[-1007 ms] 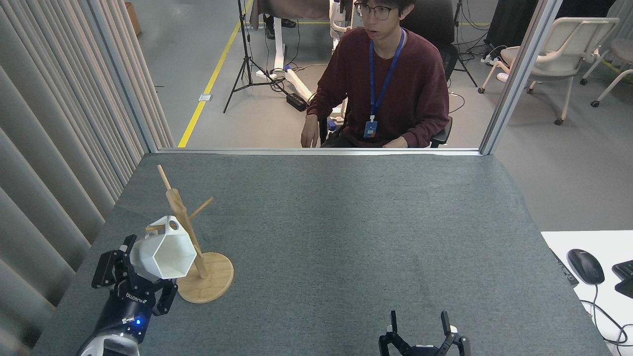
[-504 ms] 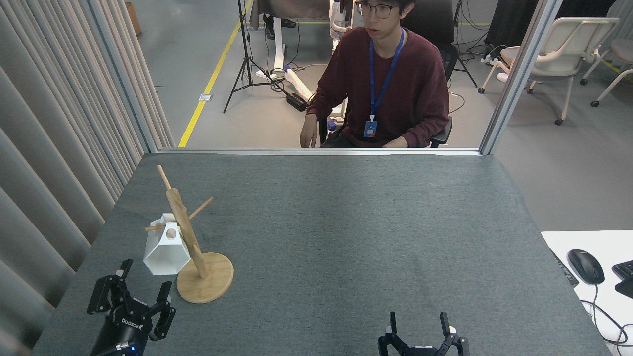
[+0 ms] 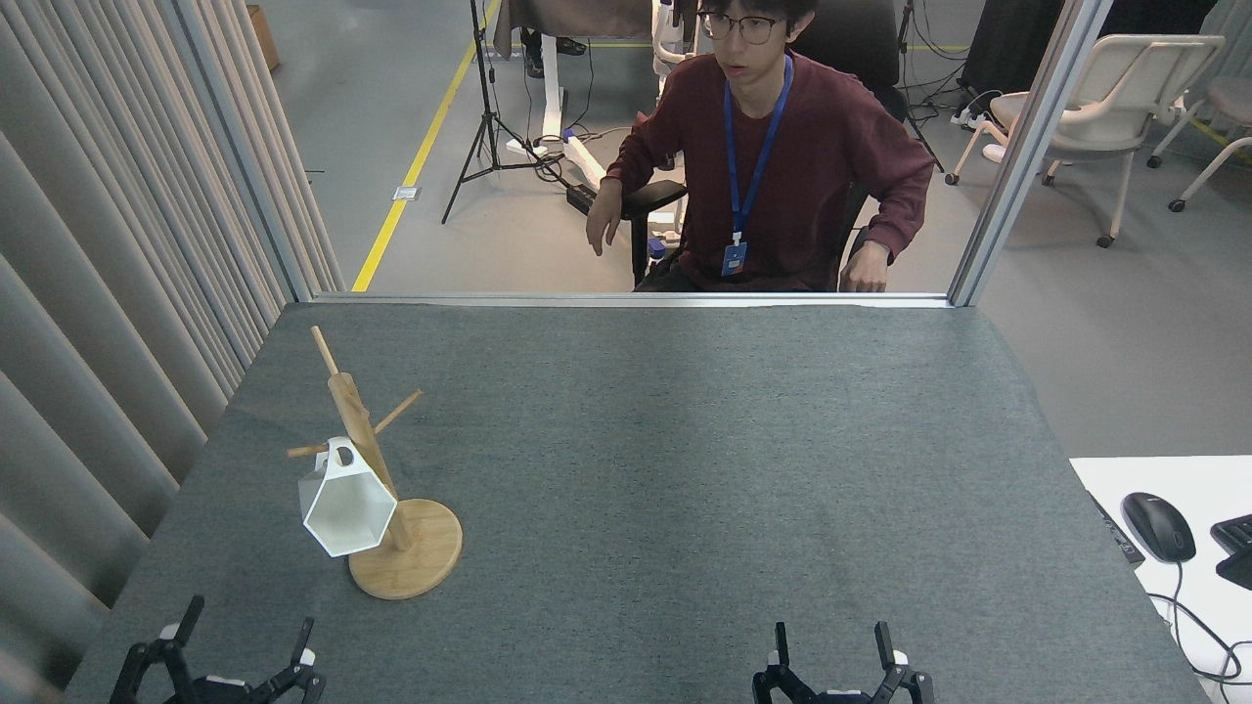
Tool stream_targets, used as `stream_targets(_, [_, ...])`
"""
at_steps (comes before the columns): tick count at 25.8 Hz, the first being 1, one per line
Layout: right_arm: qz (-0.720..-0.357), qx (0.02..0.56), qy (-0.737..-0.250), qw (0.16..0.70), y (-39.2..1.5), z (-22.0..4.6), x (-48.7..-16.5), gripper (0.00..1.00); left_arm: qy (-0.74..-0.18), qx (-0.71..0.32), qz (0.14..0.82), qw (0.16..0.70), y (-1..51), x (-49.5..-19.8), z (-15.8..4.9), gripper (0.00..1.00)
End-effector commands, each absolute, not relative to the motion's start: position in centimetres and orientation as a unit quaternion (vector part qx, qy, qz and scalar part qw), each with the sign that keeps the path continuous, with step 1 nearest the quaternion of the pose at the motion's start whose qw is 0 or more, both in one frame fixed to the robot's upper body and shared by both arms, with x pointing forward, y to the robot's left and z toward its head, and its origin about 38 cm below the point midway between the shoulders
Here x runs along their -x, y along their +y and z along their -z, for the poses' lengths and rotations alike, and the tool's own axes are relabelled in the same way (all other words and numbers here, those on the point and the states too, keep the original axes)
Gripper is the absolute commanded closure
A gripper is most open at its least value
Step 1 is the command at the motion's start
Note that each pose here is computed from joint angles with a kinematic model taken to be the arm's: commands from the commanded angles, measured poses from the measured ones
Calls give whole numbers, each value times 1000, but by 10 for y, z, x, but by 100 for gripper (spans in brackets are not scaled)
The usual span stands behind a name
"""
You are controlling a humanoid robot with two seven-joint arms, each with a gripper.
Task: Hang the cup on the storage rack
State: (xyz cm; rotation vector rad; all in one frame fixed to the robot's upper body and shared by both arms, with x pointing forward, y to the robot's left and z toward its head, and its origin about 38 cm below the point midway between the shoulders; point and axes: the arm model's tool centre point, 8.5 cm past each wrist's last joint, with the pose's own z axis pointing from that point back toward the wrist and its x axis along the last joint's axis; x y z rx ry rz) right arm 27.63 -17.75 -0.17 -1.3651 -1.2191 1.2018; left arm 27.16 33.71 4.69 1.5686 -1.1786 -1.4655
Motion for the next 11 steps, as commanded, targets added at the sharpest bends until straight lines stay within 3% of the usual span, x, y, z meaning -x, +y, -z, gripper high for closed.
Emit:
stream_targets(1, [-498, 551, -499, 447, -184, 5, -263, 1, -530, -539, 536, 377, 337, -246, -46, 1])
stream_targets(11, [-493, 559, -494, 447, -195, -3, -235, 1, -568, -465, 562, 381, 290, -248, -32, 1])
